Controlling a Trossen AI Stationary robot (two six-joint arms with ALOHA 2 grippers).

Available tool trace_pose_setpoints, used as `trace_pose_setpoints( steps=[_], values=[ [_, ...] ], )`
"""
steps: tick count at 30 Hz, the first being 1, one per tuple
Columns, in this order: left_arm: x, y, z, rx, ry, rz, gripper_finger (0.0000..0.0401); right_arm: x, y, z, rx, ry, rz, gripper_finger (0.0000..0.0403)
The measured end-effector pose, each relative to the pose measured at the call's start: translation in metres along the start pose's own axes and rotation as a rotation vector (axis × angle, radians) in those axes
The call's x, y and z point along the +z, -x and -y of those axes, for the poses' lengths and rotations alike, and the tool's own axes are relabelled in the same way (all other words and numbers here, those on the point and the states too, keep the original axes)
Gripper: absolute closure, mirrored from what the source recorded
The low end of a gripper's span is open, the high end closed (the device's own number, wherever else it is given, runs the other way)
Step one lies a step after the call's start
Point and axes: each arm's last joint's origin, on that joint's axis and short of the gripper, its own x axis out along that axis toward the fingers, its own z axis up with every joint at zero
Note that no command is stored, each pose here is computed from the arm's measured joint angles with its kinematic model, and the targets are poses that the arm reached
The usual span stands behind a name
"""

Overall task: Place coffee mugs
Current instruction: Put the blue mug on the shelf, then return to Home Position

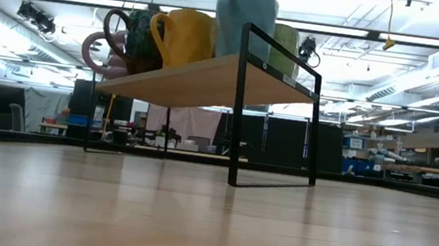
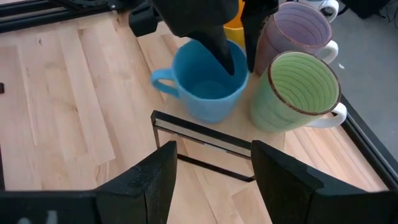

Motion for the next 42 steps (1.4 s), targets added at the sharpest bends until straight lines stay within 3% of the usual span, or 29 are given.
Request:
trace_pose_setpoints(
  steps=[14, 19, 21, 25, 28, 35, 42],
  values=[
    [0.0, 0.003, -0.003, 0.052, 0.004, -0.022, 0.0296, 0.0, 0.0, 0.0, 0.001, 0.0, 0.0, 0.0191],
    [0.006, 0.017, -0.005, 0.061, 0.015, 0.015, 0.0296, 0.0, 0.0, 0.0, 0.015, -0.001, -0.014, 0.0191],
    [0.011, 0.028, -0.006, 0.038, 0.071, 0.065, 0.0296, -0.001, 0.0, -0.001, 0.04, -0.003, -0.038, 0.0191],
    [0.016, 0.056, -0.009, -0.1, 0.33, 0.256, 0.0297, -0.002, 0.001, -0.002, 0.046, -0.004, -0.043, 0.0195],
    [0.019, 0.063, -0.002, -0.188, 0.433, 0.287, 0.0308, -0.002, 0.002, 0.0, 0.036, 0.01, -0.035, 0.02],
    [0.033, 0.073, 0.031, -0.293, 0.437, 0.227, 0.0346, -0.007, 0.013, 0.011, 0.008, 0.069, -0.047, 0.0212],
    [0.041, 0.084, 0.046, -0.27, 0.45, 0.233, 0.0371, -0.007, 0.034, 0.032, 0.051, 0.123, -0.013, 0.0225]
  ],
)
